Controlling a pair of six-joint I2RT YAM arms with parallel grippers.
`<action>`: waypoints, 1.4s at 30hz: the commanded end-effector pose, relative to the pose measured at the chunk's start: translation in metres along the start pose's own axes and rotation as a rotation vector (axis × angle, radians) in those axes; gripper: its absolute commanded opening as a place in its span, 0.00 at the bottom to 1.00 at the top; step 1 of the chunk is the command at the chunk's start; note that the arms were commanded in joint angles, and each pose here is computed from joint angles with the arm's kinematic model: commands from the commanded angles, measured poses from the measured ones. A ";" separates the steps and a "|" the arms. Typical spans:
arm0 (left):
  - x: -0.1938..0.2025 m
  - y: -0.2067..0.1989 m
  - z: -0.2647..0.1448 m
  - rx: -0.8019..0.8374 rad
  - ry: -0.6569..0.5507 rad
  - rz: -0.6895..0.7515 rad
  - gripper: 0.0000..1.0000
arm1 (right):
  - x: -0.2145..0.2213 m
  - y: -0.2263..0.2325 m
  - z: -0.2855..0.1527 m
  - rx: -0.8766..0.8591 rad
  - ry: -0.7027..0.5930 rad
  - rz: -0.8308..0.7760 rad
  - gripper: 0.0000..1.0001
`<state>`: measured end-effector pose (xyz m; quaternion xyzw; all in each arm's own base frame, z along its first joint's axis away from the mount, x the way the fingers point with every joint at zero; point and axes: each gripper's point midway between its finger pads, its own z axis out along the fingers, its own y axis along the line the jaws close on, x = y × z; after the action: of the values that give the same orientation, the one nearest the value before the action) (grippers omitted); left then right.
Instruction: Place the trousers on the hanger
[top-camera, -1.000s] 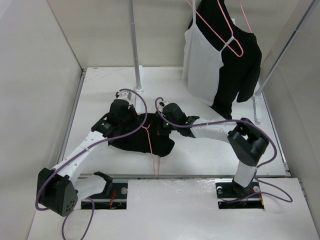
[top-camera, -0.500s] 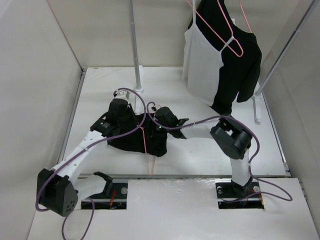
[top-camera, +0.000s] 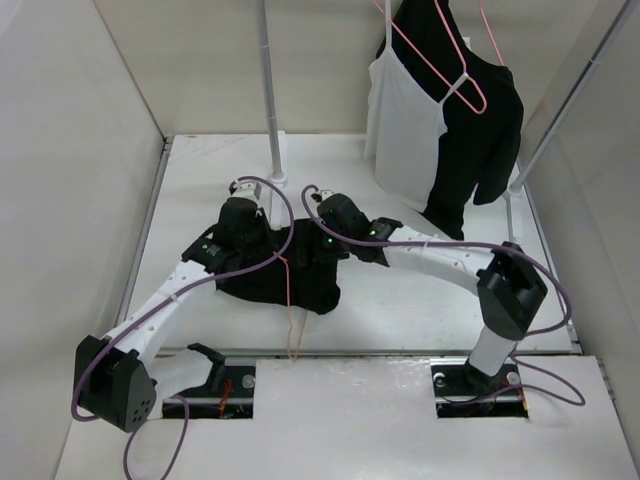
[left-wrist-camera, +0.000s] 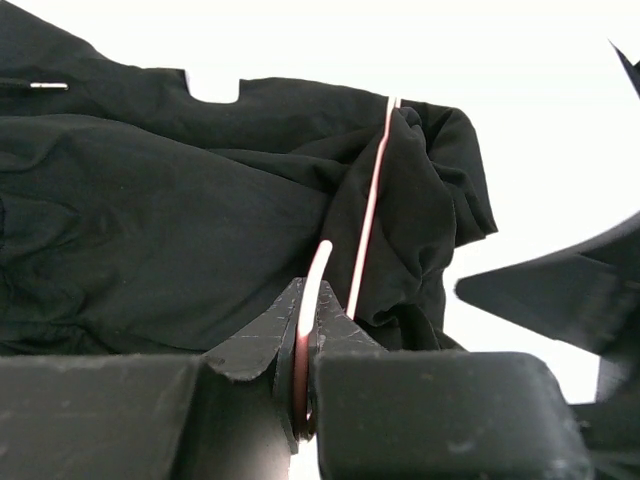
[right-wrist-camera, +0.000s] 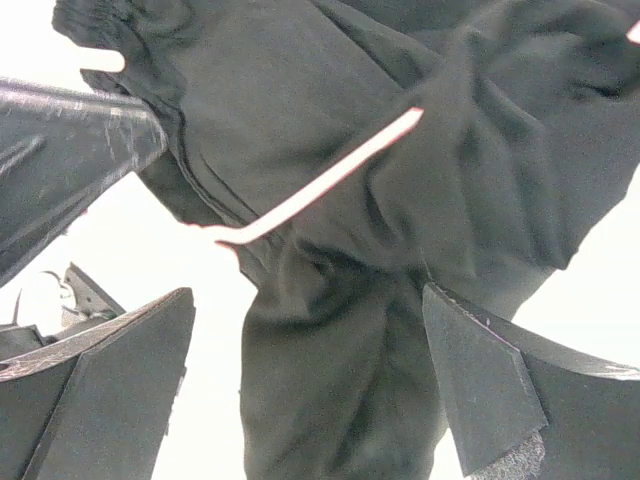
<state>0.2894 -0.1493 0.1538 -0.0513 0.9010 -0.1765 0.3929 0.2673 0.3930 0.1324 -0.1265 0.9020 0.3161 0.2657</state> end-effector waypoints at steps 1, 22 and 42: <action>0.013 0.006 0.001 -0.022 0.042 0.020 0.00 | -0.014 -0.004 -0.037 0.095 -0.040 -0.041 1.00; 0.001 -0.003 0.000 -0.002 0.026 0.009 0.00 | -0.052 -0.026 0.074 -0.112 -0.163 0.174 0.00; -0.005 -0.015 0.008 0.016 0.074 0.009 0.00 | -0.043 0.000 0.067 -0.106 -0.282 0.186 0.00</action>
<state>0.3070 -0.1652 0.1665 -0.0412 0.9018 -0.1927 0.3847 0.3289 0.4414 0.0521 0.0814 0.8695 0.3950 0.2851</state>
